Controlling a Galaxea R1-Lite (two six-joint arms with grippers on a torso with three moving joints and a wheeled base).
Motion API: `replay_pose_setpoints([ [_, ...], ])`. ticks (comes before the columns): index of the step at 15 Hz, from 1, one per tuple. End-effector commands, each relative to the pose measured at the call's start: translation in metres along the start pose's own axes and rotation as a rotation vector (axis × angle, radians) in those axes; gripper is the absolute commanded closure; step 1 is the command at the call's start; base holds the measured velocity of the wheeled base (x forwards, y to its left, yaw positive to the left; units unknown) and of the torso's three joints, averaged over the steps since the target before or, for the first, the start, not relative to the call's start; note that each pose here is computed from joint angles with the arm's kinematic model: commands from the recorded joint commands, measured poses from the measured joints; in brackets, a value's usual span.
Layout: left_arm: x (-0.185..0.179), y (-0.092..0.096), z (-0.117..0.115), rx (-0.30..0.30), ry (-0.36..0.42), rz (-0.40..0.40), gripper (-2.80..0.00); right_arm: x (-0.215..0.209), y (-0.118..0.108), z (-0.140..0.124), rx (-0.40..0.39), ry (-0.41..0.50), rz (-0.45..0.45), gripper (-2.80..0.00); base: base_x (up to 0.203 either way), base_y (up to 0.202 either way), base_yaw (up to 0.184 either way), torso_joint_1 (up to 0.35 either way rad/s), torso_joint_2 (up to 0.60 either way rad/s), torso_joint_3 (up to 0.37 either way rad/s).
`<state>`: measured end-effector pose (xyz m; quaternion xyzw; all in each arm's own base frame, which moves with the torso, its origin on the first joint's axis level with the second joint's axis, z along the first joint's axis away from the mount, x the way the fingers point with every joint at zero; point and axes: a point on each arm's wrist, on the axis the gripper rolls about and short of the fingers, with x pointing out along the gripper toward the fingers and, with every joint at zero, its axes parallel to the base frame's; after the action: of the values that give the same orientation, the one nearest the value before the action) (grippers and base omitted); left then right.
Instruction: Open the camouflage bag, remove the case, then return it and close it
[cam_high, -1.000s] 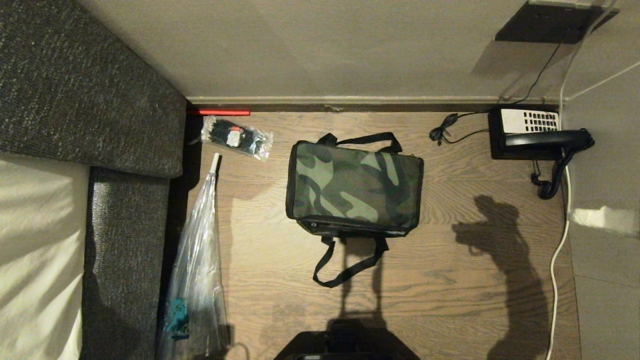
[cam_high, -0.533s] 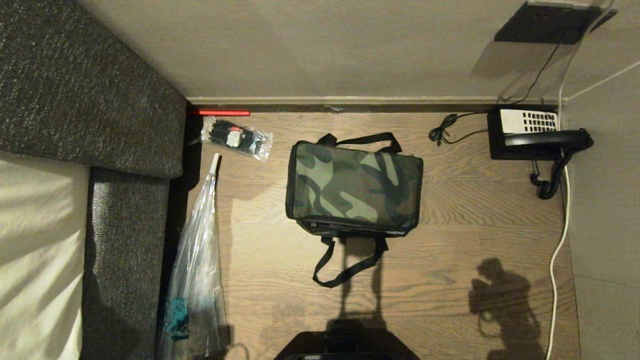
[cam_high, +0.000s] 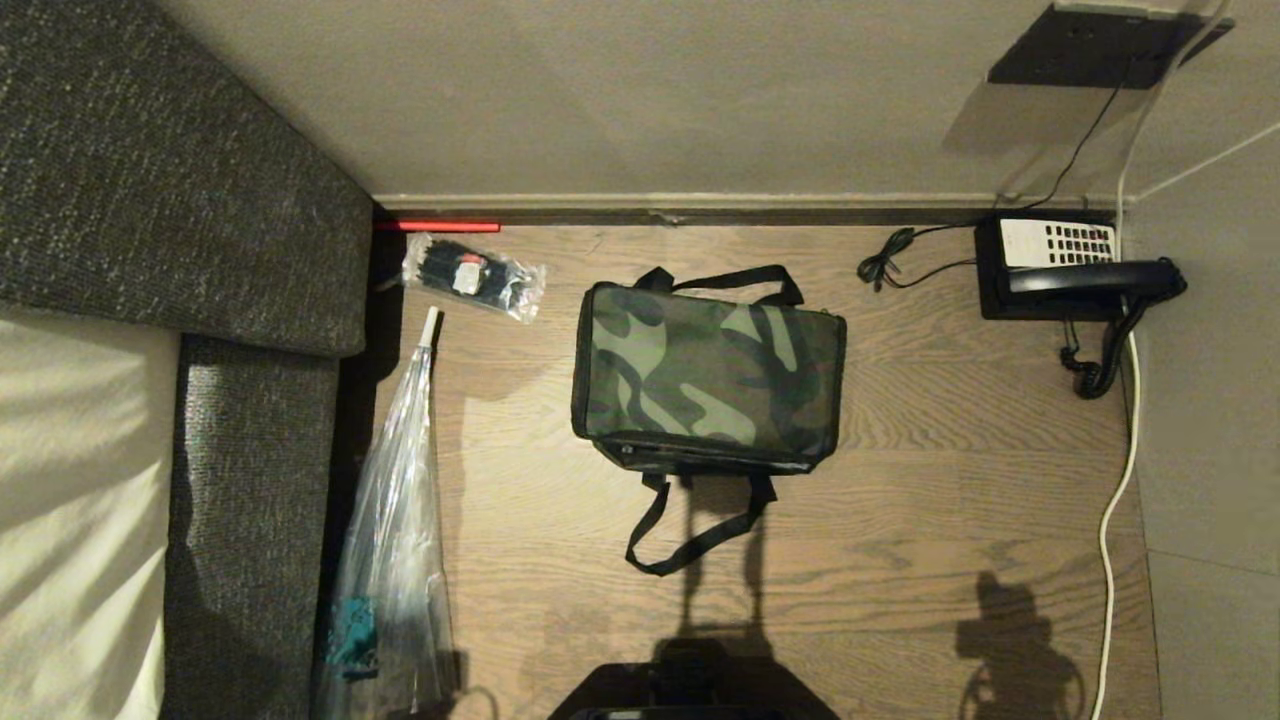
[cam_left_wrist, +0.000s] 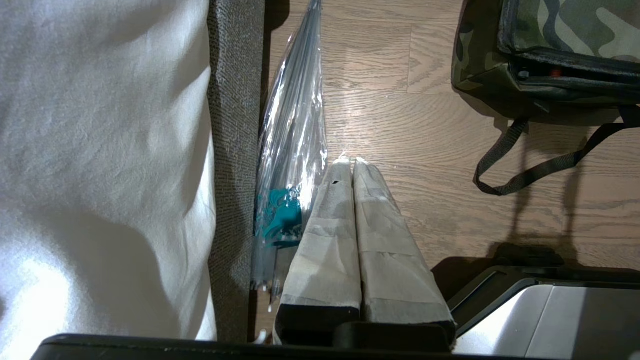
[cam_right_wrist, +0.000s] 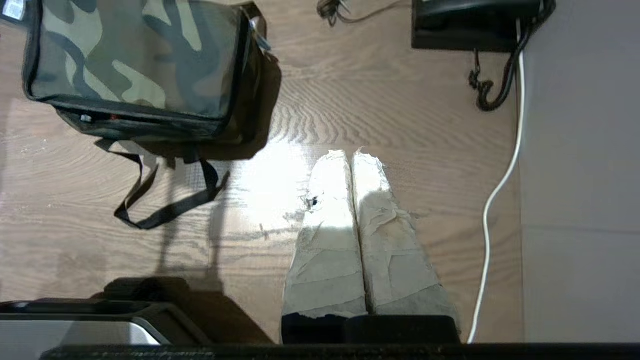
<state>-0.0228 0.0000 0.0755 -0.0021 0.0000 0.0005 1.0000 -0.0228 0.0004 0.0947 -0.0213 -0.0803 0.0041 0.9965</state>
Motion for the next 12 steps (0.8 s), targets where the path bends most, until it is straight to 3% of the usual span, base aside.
replay_pose_setpoints([
  [1,0.0000,0.0000,0.0000,0.000,0.000,0.000,0.00,-0.0003,0.0005,-0.0121,-0.003,0.017,0.002,0.00,0.000,0.000,0.000,0.000,0.00,0.000],
  [12,0.0000,0.0000,-0.0001,0.000,0.000,0.000,0.00,-0.0003,0.0005,-0.0120,0.003,0.017,0.001,0.00,0.000,0.000,0.000,0.000,0.00,0.000],
])
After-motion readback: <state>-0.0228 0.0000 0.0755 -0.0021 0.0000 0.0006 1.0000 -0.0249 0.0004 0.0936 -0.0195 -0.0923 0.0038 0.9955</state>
